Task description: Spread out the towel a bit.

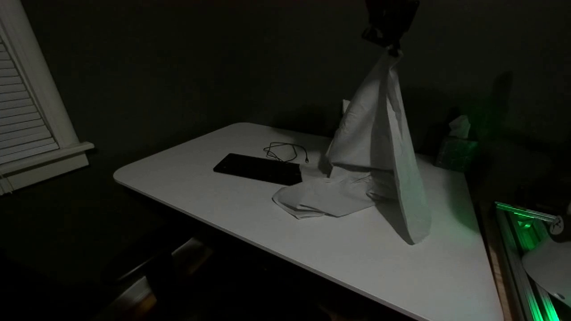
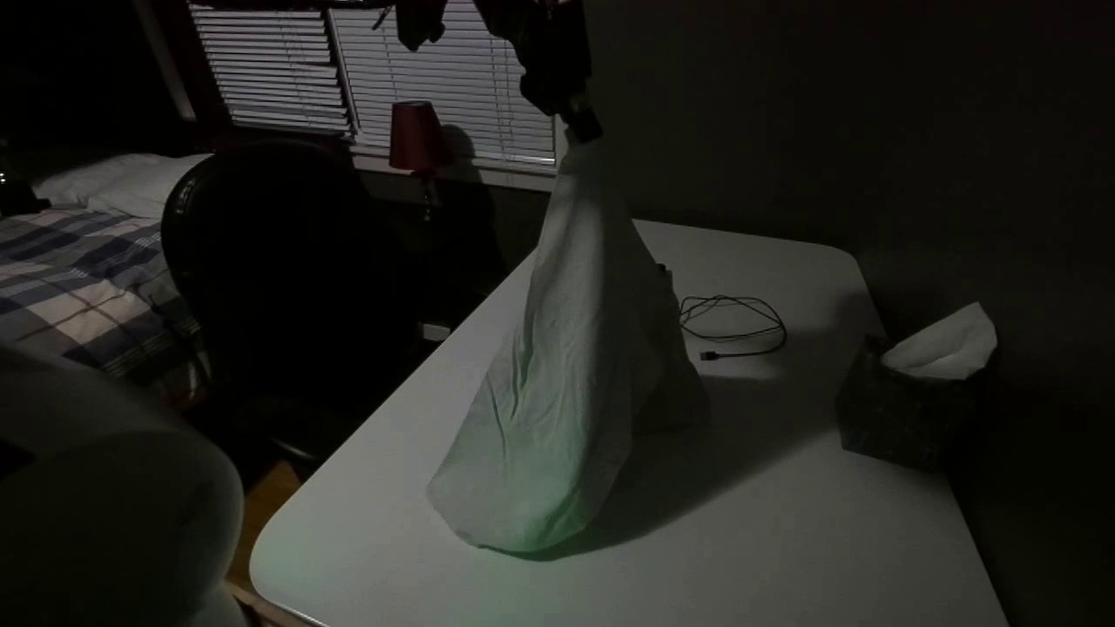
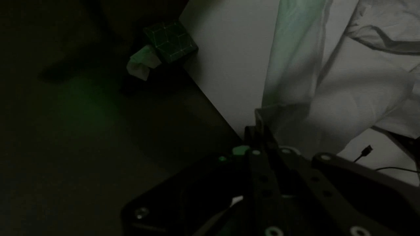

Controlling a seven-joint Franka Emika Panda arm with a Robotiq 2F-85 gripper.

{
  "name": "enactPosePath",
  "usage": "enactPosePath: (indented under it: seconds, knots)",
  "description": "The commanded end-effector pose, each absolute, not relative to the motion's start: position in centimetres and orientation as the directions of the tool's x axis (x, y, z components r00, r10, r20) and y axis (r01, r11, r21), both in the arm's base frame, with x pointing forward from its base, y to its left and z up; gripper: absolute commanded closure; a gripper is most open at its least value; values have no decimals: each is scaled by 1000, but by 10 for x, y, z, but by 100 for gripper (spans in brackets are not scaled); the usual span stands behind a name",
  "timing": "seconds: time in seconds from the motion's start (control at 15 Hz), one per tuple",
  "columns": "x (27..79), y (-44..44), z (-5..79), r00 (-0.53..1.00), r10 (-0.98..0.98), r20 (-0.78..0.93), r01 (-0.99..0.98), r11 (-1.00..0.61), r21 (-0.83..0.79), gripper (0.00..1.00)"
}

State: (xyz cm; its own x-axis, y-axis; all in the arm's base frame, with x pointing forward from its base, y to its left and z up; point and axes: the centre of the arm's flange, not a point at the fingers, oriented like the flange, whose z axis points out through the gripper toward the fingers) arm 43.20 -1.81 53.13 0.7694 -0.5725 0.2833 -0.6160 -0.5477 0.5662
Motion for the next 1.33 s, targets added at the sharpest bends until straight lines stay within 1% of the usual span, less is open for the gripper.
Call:
enactPosePath:
  seconds: [0.0, 0.27, 0.67, 0.87, 1.07, 1.27]
  knots:
    - [438, -21, 526, 755, -585, 295, -629, -520, 578, 99]
    - [461, -84, 496, 637, -716, 286, -703, -388, 596, 99]
    - [465, -201, 411, 408, -843, 352, -754, -93, 651, 99]
    - [471, -240, 359, 346, -838, 421, -771, 1, 637, 99]
    - [476, -267, 304, 318, -808, 496, -775, 81, 627, 99]
    - [478, -293, 259, 251, -769, 588, -778, 201, 595, 99]
